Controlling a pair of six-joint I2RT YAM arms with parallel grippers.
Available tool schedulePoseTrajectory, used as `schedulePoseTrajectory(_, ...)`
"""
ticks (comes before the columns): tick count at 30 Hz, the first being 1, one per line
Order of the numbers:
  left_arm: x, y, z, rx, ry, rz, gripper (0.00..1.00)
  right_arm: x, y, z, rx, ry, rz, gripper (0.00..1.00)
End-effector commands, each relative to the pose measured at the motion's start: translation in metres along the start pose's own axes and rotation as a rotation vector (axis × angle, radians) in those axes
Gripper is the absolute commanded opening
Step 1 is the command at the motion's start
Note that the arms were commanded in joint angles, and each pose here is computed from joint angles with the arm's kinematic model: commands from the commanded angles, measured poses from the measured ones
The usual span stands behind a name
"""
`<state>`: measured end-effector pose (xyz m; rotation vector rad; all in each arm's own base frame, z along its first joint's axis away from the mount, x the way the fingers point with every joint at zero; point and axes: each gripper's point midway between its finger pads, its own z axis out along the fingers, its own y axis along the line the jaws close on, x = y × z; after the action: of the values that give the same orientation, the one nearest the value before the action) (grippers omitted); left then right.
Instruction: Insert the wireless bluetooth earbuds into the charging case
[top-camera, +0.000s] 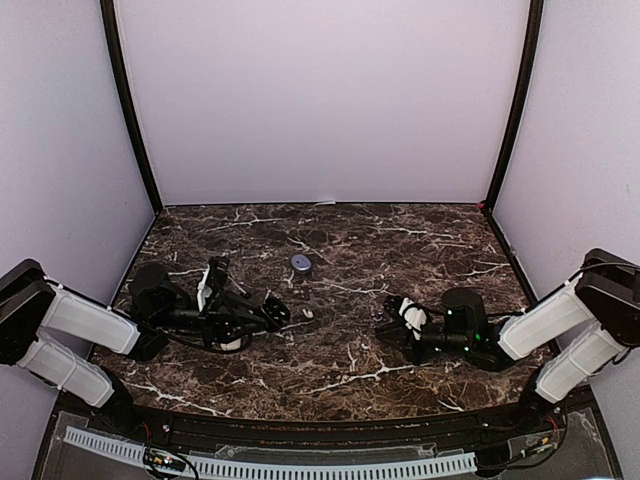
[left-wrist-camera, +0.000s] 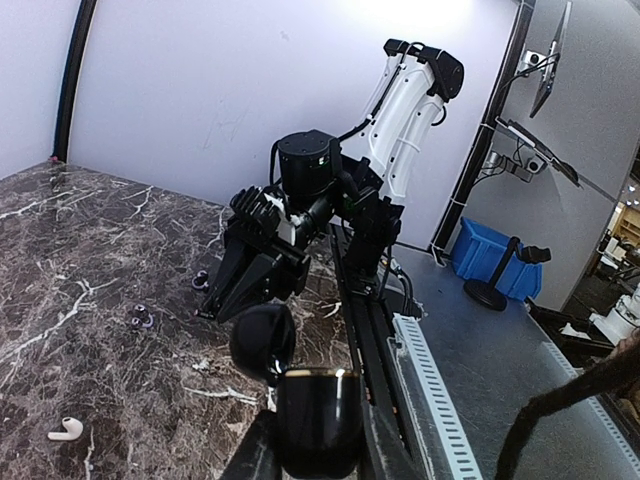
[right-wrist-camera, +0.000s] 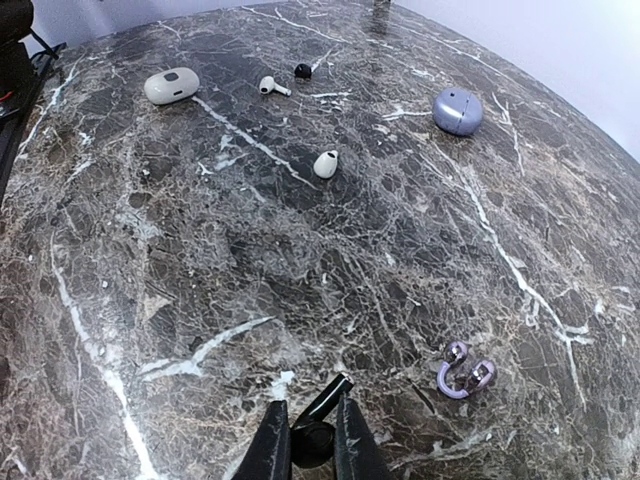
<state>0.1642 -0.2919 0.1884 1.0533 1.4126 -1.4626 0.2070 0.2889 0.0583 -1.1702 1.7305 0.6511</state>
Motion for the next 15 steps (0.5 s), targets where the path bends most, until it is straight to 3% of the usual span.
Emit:
schedulePoseTrajectory(1, -0.0049, -0.0028, 0.0043, 0.032, 0.003, 0.039, 0.24, -0.0145, 0.0059, -0.0035, -0.029, -0.045, -0.032, 0.07)
schedulePoseTrajectory(15, 0.0008, -0.0033, 0.0085, 0.035, 0.029, 0.044, 0.23, -0.0151, 0.0142, -0.0053, -0.077, -0.040, -0.036, 0.07)
